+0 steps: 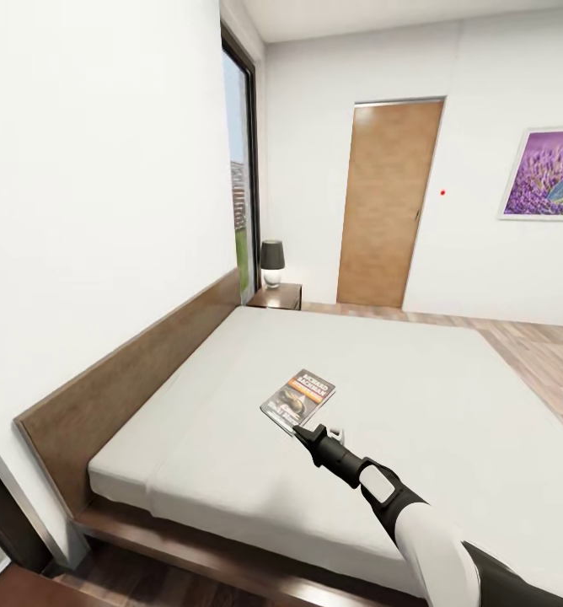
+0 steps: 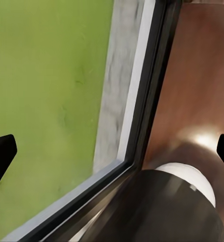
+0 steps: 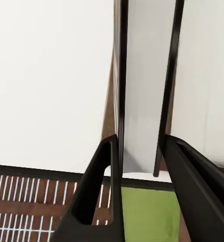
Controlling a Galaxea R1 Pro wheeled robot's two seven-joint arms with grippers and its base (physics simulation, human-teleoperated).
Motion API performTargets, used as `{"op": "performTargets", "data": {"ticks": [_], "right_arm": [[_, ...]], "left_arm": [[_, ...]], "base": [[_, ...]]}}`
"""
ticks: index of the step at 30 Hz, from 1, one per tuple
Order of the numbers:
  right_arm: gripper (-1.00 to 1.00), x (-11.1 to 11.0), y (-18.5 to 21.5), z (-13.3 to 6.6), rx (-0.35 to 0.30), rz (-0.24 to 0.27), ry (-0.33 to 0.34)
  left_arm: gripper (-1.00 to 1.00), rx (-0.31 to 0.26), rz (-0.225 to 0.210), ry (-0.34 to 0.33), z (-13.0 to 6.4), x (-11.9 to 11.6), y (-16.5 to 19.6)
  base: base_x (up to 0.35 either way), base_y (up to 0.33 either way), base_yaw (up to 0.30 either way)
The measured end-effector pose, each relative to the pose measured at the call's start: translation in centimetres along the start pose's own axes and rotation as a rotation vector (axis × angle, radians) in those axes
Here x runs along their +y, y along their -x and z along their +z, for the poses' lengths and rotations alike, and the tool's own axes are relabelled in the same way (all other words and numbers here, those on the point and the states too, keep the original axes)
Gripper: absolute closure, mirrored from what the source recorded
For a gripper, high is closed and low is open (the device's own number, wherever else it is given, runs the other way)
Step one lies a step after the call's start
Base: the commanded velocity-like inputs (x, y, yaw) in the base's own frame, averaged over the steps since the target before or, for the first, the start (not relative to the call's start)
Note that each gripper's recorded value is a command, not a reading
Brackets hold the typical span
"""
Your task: In the bedroom, move the book from the bed onto either nightstand, and place the two sandals side by side next to the bed.
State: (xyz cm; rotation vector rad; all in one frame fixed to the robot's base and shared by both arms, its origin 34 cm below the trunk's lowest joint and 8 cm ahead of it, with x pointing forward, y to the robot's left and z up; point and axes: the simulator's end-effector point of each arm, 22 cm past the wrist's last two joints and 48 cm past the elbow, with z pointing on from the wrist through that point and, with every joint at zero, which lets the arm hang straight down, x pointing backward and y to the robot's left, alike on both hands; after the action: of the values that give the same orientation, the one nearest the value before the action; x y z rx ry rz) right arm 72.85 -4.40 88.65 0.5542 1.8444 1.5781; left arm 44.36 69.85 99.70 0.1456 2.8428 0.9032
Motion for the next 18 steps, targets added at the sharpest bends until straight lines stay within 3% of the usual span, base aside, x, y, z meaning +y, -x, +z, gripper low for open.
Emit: {"op": "performTargets", "data": {"ticks": [18], "right_arm": [[1.00,2.4,0.3,-0.3,0.000,0.002,0.000]], "left_arm": [[-1.00,0.000,-0.001,0.019,-1.7,1.4,0.1]], "base": [[0.000,0.000,0.000]]}}
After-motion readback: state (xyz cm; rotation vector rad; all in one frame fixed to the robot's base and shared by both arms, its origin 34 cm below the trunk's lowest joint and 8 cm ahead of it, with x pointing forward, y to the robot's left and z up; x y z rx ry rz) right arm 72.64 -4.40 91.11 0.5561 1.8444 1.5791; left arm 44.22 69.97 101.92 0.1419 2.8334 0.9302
